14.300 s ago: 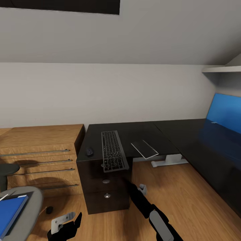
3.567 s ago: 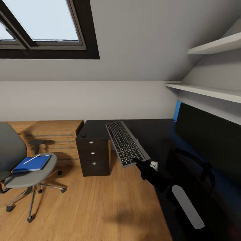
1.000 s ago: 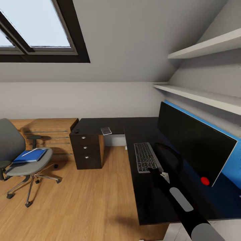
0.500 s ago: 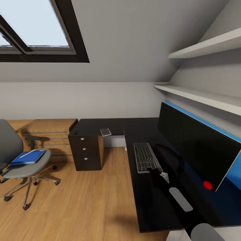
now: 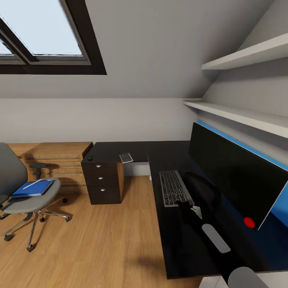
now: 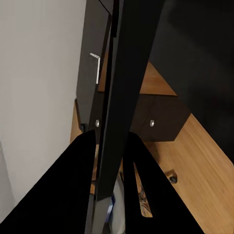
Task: In the bedroom, organize the workspace by keeping the computer under the desk, ensuring the monitor is on the desk, placing the keyboard on the desk next to the monitor, placing the mouse on the desk next to the keyboard, moving the folder from the swivel chair onto the desk next to the mouse, stacking the notebook on top of the folder with the pen on top of the notebook, and positioning the swivel chair next to the desk.
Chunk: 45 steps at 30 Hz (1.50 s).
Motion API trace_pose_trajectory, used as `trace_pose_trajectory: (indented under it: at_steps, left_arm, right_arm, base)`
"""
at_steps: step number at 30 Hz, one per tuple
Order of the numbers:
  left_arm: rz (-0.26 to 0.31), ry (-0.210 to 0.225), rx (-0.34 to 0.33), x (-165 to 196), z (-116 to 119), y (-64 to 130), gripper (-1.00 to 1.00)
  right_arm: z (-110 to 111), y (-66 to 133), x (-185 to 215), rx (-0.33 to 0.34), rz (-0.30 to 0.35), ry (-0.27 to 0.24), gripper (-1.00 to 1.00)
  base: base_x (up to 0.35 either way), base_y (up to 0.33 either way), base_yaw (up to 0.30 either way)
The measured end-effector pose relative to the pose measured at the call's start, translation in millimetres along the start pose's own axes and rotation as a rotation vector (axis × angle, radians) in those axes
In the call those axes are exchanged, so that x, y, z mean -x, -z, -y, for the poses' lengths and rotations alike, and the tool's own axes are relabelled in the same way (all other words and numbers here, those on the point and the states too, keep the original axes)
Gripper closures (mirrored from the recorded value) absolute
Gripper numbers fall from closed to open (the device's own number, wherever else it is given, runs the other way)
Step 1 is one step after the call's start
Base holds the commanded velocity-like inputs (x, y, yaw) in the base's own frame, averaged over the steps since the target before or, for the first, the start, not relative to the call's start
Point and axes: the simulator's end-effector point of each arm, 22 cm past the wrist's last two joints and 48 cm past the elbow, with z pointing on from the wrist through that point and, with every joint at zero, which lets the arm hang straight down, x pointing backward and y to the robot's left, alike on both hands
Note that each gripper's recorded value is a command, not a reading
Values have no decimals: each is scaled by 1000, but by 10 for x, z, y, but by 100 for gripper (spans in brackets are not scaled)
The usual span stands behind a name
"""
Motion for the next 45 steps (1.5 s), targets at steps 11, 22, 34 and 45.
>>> trace_pose_trajectory:
  at_steps: [11, 22, 34, 45]
  left_arm:
    - [0, 0, 2, 0, -5, 0, -100]
    - [1, 0, 4, 1, -9, 0, -100]
    - [8, 14, 36, 39, -172, -8, -100]
    - [13, 16, 41, 55, -195, -7, -100]
  right_arm:
    - [-7, -5, -29, 3, -4, 1, 100]
    - [15, -5, -50, -3, -10, 0, 100]
    - [19, -5, -61, -3, -15, -8, 100]
    - [8, -11, -102, -2, -19, -11, 100]
  base:
    - [0, -67, 0]
    - [0, -47, 0]
    - [0, -86, 0]
    - [73, -1, 0]
